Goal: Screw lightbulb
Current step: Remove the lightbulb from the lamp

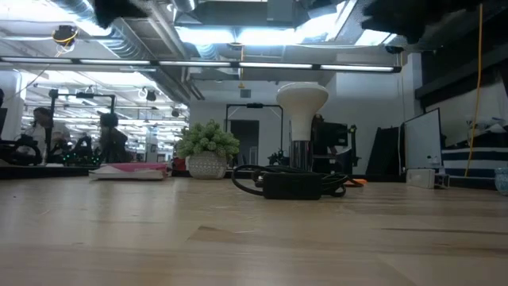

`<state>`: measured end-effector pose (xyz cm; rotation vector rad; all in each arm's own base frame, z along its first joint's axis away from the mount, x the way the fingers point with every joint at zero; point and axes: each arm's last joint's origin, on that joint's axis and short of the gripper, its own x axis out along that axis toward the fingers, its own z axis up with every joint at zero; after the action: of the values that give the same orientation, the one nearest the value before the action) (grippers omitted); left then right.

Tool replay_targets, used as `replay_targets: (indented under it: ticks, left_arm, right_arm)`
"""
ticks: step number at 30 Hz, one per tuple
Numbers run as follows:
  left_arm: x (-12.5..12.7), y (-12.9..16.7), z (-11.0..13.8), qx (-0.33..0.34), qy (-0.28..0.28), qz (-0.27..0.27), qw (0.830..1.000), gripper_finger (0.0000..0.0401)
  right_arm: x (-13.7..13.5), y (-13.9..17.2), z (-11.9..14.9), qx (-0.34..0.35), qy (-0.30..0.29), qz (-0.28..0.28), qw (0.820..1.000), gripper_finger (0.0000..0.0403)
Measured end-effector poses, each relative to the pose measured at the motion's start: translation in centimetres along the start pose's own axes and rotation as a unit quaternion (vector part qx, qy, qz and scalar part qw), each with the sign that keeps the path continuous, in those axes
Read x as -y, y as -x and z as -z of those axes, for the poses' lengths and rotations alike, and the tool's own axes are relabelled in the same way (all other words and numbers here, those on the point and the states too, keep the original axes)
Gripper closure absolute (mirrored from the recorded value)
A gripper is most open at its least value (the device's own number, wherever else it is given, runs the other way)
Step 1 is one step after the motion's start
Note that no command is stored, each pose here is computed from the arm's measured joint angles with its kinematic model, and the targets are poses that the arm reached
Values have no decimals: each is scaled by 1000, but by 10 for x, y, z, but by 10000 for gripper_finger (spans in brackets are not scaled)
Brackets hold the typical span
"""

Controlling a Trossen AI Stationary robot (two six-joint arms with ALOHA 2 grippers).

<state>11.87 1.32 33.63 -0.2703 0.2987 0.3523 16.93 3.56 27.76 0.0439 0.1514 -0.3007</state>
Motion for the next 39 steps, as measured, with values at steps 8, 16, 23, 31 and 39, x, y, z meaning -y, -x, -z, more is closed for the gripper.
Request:
replay_targets:
  ticks: [8, 16, 23, 31, 39]
  left_arm:
    - [-12, -17, 74, -74, 71, -4, 995, 242]
    - [-20, -73, 141, 162, 65, 52, 983, 242]
    - [-26, -95, 160, 123, 91, 2, 988, 242]
    - [-14, -125, 149, 133, 59, 2, 989, 242]
    - [-1, -180, 139, 126, -16, -13, 992, 242]
  right_arm:
    - [13, 16, 34, -77, -60, -13, 995, 215]
    - [18, 8, 108, -2, -161, -31, 987, 215]
    - [25, 9, 128, 36, -220, 39, 974, 215]
    - [24, 6, 132, 24, -212, 51, 976, 215]
    - [24, 5, 135, 16, -206, 54, 977, 215]
